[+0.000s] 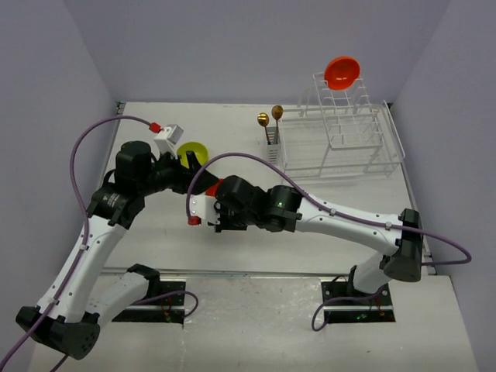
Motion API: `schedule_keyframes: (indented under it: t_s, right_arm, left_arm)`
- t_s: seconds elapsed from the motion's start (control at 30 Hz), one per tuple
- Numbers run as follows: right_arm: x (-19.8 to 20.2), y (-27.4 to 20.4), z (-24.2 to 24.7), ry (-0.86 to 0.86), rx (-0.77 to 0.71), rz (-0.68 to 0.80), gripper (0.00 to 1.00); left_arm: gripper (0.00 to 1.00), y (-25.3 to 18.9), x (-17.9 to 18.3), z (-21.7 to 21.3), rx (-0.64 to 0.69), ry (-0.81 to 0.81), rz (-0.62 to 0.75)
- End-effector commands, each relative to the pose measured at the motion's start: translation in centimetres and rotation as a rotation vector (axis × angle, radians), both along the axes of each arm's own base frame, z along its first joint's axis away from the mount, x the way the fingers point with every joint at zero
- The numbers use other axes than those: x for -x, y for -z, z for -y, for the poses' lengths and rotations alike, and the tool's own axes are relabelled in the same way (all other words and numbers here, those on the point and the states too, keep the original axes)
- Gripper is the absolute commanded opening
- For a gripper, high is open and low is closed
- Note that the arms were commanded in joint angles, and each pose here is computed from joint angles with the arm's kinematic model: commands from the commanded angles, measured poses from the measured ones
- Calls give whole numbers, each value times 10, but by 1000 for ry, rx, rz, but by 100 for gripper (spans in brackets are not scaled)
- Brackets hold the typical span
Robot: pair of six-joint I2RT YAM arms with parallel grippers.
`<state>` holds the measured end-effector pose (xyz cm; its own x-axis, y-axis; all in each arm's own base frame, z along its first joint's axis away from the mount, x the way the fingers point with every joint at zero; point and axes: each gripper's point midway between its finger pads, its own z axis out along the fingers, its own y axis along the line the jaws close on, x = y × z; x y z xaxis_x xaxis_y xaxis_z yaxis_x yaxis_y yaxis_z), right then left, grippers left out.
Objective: Unload the bowls from the dish rack
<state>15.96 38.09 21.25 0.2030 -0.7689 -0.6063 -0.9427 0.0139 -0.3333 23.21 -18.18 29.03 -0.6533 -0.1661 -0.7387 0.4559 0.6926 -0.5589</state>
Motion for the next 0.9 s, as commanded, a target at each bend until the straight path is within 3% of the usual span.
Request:
schedule_keyframes:
  t_s: [0.0,0.1,0.2,0.23,0.27,0.3,0.33,0.53,0.57,0.6,0.63,0.67,0.87]
  right_arm:
    - [-14,-43,-9,15,-82,111,0]
    - [-17,-47,-15,14,-78,118,0]
    - [-24,-49,-22,15,-62,140,0]
    - [-29,-53,-25,28,-67,163,0]
    - [-32,-54,-26,32,-62,180,0]
    - [-35,-50,-29,35,-49,188,0]
    - [-40,-52,-29,53,-48,209,0]
    - [-46,-53,-44,63,-64,211,0]
    - [-47,-54,-46,73,-80,209,14]
    - [-48,-53,-50,83,-104,214,37]
    - [-49,-59,-48,100,-133,220,63]
    - [-56,-62,-43,138,-145,252,99]
    - [-78,-98,3,349,-365,257,99]
  left_arm:
    - [81,12,-8,-2,-58,-40,6]
    - [71,22,-10,1,-98,-39,-13]
    - [52,31,-15,-1,-165,-56,-27]
    - [34,32,-15,-3,-188,-59,-31]
    - [26,34,-16,-5,-206,-68,-34]
    - [6,36,-20,-12,-237,-105,-30]
    - [0,36,-21,-19,-263,-135,-37]
    - [0,36,-35,-63,-401,-369,-20]
    - [0,36,-36,-68,-408,-394,-15]
    - [0,35,-40,-68,-398,-415,-10]
    - [0,43,-40,-71,-406,-431,-21]
    - [0,46,-43,-78,-420,-477,-15]
    - [0,97,-54,-103,-405,-646,-112]
